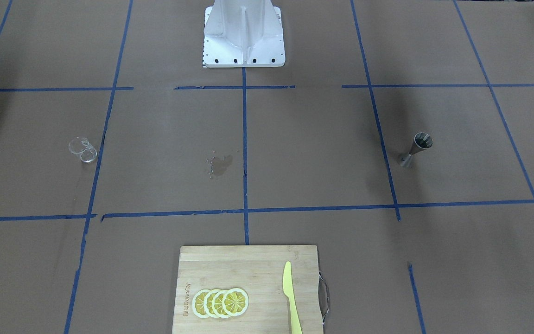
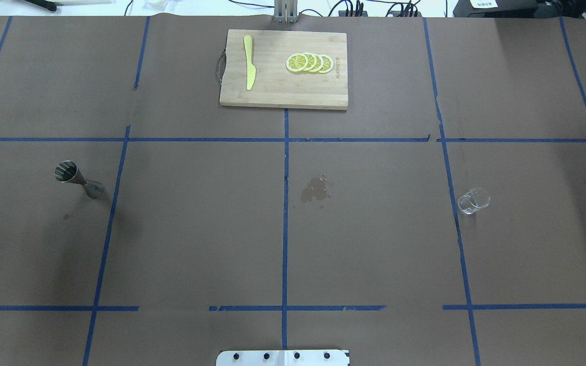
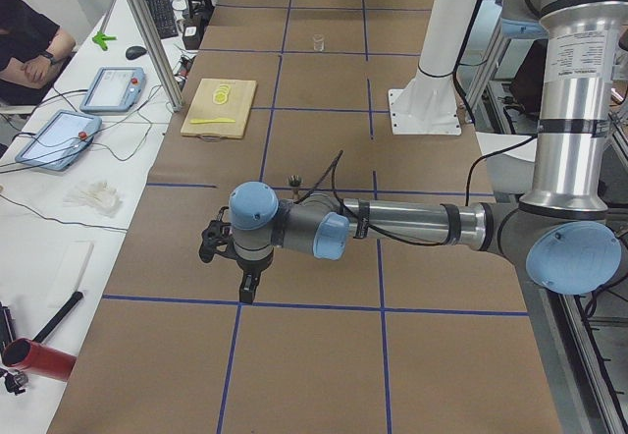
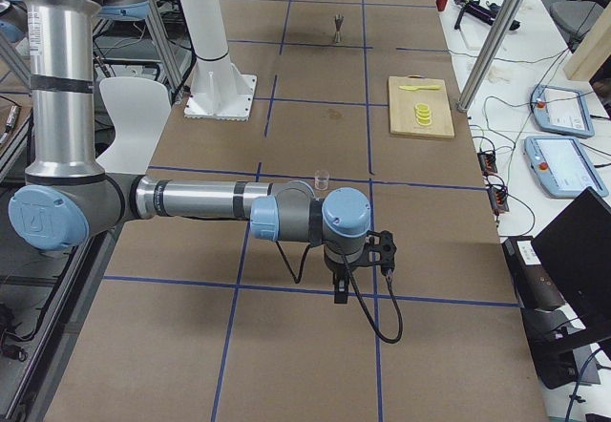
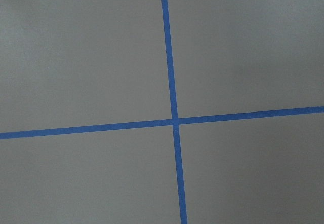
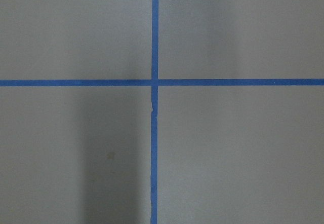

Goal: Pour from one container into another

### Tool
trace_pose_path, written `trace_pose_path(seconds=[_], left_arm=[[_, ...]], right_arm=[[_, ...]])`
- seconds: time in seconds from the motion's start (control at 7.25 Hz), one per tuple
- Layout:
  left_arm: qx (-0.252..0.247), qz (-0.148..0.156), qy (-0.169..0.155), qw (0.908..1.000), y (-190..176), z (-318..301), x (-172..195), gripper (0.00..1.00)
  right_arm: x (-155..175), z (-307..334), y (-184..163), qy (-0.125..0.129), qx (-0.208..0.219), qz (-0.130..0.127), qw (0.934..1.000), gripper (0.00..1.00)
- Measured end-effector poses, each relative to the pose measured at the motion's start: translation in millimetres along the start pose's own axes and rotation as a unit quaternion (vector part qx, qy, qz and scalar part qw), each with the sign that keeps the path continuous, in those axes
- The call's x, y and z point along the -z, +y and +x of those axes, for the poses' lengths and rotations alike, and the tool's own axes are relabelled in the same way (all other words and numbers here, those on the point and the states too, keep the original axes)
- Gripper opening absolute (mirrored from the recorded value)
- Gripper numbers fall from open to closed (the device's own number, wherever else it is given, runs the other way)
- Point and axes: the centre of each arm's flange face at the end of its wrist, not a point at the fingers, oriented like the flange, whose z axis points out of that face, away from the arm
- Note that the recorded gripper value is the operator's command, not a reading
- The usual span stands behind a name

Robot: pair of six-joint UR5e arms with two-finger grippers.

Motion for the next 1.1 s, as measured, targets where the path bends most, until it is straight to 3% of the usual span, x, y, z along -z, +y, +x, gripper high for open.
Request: trace_pose_path(seconds=[1.1], left_arm=[[-0.005,-0.001,0.003,1.0000,0.6,-0.3,-1.4,1.00]], right_arm=[[-1.0,0.9,0.1,0.000,-0.001,-0.001,1.0000,1.00]])
